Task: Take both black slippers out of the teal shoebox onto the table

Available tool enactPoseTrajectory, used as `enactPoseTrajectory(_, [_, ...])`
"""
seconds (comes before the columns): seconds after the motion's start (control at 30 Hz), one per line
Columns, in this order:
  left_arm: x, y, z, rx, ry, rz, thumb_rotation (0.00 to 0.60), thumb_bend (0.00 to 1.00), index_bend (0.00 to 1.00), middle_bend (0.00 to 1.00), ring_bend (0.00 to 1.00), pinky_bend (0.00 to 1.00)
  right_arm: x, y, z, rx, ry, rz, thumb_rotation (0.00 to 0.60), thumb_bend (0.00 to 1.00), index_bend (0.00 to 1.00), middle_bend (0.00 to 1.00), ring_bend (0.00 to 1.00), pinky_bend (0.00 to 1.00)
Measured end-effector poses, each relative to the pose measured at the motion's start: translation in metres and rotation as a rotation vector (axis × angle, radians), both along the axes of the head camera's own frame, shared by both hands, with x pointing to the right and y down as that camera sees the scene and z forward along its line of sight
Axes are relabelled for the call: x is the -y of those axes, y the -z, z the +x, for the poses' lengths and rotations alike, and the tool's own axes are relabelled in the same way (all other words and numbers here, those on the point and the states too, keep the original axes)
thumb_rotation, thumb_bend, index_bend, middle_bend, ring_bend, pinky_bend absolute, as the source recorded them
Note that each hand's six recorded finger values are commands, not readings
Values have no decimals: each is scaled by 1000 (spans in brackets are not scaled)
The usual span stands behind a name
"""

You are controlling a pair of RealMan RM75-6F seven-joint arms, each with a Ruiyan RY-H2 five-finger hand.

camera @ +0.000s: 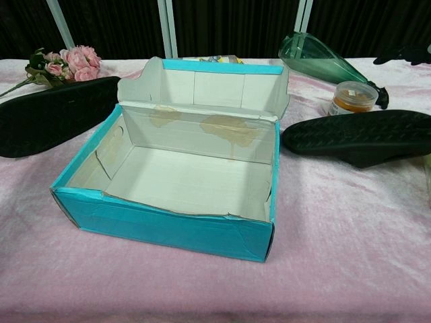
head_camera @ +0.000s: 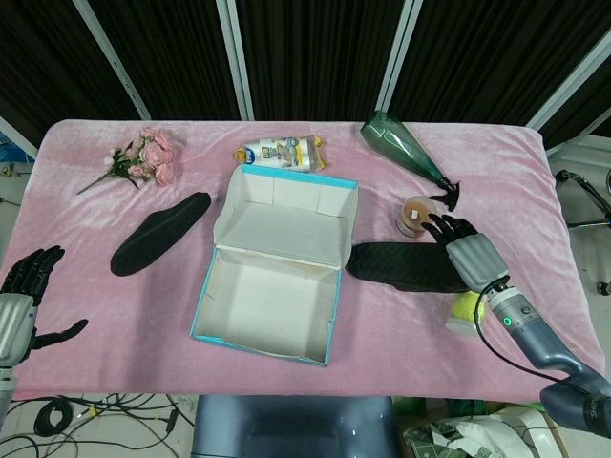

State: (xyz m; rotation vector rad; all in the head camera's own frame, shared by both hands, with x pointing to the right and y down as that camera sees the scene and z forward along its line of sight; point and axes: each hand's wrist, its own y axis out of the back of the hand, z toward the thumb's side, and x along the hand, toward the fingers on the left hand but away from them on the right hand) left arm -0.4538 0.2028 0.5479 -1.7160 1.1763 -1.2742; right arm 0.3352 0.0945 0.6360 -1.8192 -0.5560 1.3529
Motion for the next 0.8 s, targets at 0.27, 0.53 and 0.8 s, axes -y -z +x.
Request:
enactPoseTrajectory(0.27, [-3,3,-11,77,21,15,600,0,12,68,0,87,-9,43,-2,72,-44,132,600,278,0,28,0,113])
enactPoseTrajectory(0.53, [-19,10,-26,139,57,16,600,0,14,69,0,87,-42,81,32,25,-153,335,600,267,0,28,0,112])
enactPoseTrajectory(0.8, [-33,15,-33,143,56,15,600,0,21,73,0,87,-105,87,71,-33,-273,338,600,195,0,16,0,113])
